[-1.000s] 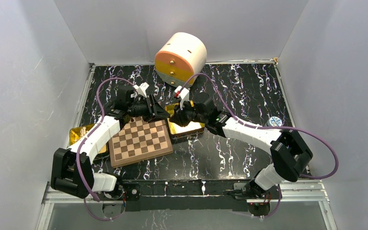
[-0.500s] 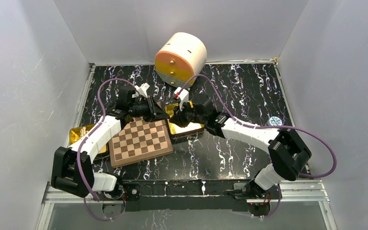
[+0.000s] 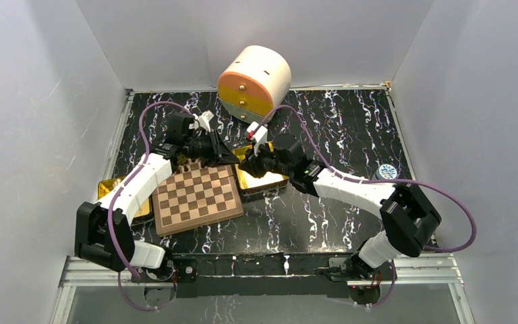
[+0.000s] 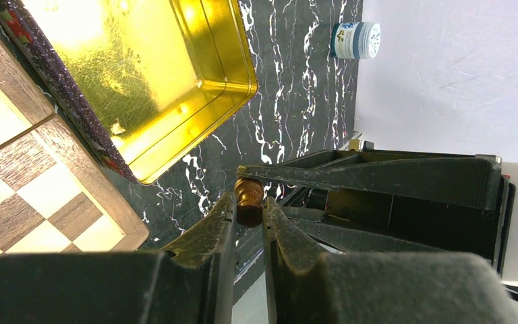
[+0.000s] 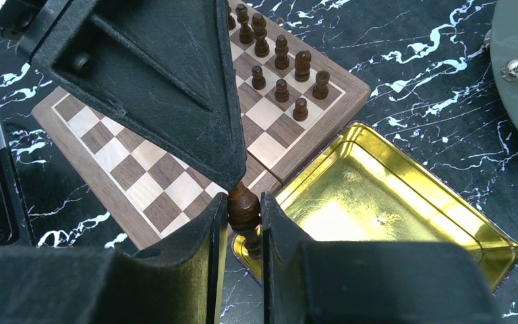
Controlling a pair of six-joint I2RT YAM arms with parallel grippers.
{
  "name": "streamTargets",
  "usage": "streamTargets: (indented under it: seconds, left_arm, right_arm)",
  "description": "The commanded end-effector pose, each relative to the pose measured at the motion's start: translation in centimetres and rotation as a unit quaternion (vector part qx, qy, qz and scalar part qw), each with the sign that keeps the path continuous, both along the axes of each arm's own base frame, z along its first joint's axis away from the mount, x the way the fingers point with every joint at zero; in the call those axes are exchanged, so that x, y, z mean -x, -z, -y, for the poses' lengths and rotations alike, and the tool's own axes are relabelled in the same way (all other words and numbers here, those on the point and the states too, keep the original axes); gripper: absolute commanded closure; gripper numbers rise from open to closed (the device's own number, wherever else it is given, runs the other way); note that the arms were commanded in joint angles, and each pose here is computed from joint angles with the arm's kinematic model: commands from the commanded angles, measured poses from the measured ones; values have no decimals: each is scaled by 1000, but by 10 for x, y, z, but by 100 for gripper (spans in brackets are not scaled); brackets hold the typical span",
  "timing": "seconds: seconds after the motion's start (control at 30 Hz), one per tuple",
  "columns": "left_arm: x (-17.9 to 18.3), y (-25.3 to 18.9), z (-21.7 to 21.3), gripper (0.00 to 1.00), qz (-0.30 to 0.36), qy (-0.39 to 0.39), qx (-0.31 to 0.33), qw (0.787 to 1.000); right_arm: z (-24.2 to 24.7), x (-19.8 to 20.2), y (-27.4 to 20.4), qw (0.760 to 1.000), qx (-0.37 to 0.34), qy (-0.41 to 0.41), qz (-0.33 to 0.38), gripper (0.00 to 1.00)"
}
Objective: Set up the chess pieces on the board
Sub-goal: Pick up the chess piece from the storage box.
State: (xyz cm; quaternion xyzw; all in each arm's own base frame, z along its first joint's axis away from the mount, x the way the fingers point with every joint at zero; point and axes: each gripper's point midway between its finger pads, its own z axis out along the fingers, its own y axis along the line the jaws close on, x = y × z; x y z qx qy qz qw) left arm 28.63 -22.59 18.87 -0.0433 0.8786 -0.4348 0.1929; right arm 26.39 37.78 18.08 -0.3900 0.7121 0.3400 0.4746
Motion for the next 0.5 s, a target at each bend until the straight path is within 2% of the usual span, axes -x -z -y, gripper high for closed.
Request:
streamTargets:
  seconds: [0.0, 0.13, 0.47]
  left_arm:
    - [-15, -23, -3, 100, 35, -11, 3, 999]
    - [-17, -20, -3, 100, 27, -16, 3, 999]
    - [-20, -26, 2, 100, 26, -10, 17, 999]
  right_arm:
    - [13, 2, 5, 1000, 23, 6, 6, 82]
    - [11, 1, 3, 1000, 16, 0, 8, 78]
    - [13, 0, 6, 1000, 12, -20, 13, 62]
